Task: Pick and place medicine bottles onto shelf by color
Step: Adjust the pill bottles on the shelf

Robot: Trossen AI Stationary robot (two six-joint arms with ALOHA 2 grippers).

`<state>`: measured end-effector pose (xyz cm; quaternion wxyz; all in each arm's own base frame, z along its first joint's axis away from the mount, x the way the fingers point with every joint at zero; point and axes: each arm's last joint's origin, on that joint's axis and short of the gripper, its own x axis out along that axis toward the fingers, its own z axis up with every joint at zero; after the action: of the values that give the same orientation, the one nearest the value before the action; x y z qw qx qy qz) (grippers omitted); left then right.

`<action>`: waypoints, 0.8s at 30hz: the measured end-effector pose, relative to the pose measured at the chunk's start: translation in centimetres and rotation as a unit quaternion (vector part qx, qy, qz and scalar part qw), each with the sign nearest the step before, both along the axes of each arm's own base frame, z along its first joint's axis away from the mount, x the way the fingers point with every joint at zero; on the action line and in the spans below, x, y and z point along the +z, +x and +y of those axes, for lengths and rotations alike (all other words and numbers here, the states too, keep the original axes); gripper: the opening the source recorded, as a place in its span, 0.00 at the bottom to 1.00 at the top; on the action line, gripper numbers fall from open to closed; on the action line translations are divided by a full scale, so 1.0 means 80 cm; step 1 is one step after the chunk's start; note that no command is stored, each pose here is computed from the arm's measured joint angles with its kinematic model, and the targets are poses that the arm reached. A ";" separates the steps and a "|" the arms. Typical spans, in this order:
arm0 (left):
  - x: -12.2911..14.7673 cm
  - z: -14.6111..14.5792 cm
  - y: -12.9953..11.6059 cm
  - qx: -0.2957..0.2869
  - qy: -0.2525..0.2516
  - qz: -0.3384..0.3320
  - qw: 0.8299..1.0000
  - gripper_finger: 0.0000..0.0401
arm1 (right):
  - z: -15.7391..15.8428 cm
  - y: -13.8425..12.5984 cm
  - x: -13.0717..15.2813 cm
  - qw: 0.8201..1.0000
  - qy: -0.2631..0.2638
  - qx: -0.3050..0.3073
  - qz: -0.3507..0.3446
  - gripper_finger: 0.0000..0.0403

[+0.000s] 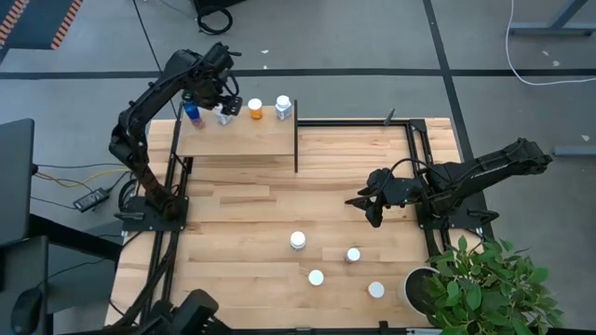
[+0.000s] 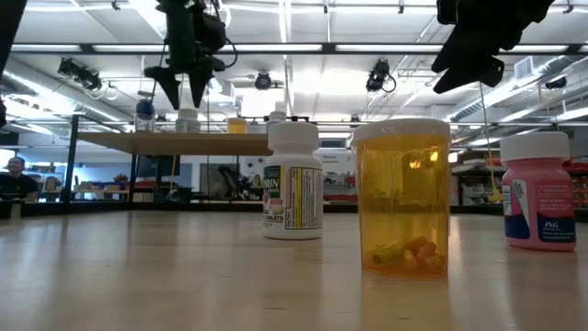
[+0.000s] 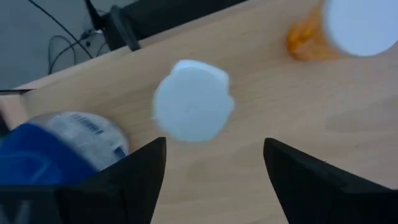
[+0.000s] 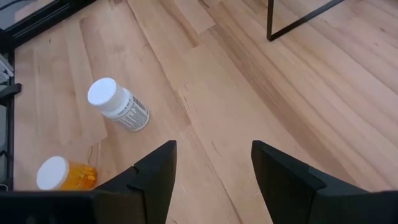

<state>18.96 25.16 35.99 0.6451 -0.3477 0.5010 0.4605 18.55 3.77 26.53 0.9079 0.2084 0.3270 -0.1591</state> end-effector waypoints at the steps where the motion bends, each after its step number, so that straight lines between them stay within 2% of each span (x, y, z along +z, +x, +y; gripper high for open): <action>1: -0.003 0.002 0.002 -0.001 -0.004 0.002 1.000 0.69 | 0.000 0.000 0.000 1.000 0.002 -0.002 0.000 0.54; 8: -0.016 0.010 0.006 0.002 -0.020 0.017 1.000 0.69 | 0.000 0.000 0.000 1.000 0.017 -0.014 -0.003 0.54; 17: -0.015 0.020 -0.005 0.019 0.006 0.046 0.999 0.69 | 0.000 0.000 0.000 1.000 0.018 -0.013 -0.003 0.54; 24: -0.015 0.023 -0.002 -0.015 0.014 0.027 0.999 0.69 | 0.000 0.000 0.000 1.000 0.018 -0.013 -0.003 0.54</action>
<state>18.82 27.02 34.82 0.6428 -0.3184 0.5172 0.4668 18.56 3.79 26.53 0.9031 0.2288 0.3244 -0.1641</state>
